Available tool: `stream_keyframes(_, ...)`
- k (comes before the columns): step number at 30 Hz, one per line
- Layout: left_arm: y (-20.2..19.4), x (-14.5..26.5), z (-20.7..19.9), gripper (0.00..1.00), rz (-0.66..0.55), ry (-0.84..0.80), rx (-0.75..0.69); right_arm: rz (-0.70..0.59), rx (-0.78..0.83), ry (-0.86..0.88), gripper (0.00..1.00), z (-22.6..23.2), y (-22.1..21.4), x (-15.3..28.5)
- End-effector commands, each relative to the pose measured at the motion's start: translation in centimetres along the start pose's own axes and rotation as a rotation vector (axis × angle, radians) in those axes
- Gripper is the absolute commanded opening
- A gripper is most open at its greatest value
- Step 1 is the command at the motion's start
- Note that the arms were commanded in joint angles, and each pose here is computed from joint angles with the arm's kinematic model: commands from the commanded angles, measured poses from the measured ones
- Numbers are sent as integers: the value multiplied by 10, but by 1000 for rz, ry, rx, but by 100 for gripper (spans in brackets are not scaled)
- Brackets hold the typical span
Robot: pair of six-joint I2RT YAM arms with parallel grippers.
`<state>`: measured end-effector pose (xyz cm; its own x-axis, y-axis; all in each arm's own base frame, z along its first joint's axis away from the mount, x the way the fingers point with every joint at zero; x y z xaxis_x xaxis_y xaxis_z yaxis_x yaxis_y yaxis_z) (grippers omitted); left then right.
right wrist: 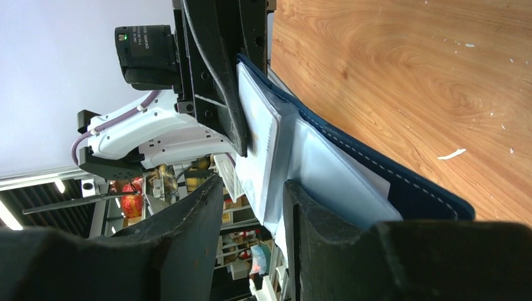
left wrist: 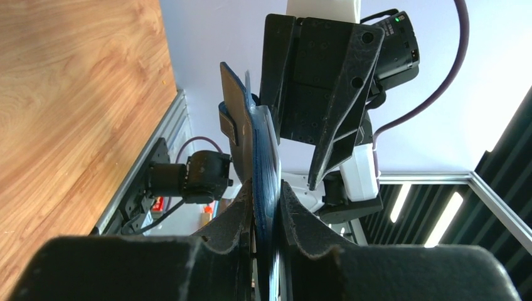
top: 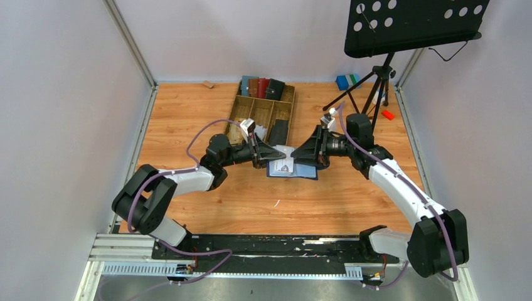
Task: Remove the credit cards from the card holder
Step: Remove the credit card from the card holder.
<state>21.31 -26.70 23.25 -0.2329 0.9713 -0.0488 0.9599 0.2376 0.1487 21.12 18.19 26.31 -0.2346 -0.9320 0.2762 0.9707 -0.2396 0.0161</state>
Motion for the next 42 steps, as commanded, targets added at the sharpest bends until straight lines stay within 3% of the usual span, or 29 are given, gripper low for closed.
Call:
stream_keyframes(1, 4, -6, -30, 12, 17, -144, -63, 26, 44, 33, 40, 11, 3, -7)
stream_keyframes(5, 3, -10, -31, 11, 24, -172, -51, 53, 37, 28, 35, 9, 1, -13)
stream_keyframes(11, 5, -12, -31, 15, 18, -179, -47, 56, 2, 16, 0, 5, 1, -12)
stream_keyframes(16, 7, -10, -30, 27, 5, -176, -46, 20, -47, 1, 0, -8, 2, -2)
stream_keyframes(22, 8, -7, -29, 33, -8, -164, -51, -5, -55, -18, 0, -15, 2, 12)
stream_keyframes(30, 7, -5, -26, 13, -25, -138, -52, 1, -50, -39, 0, -18, -2, 19)
stream_keyframes(42, 8, 0, -27, 8, -59, -123, -61, -11, -34, -36, 0, -20, -5, 30)
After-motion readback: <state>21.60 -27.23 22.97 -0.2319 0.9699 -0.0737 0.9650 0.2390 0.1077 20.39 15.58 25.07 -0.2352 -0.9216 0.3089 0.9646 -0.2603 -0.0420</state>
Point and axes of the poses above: each gripper's point midway between its finger pads, its own x axis back along the fingers, its own z axis along the line the jaws close on, y = z × x, the point moved 7 cm from there along x, back along the fingers, and after that the axes turned 8 degrees about -x, right-handed, at the moved point
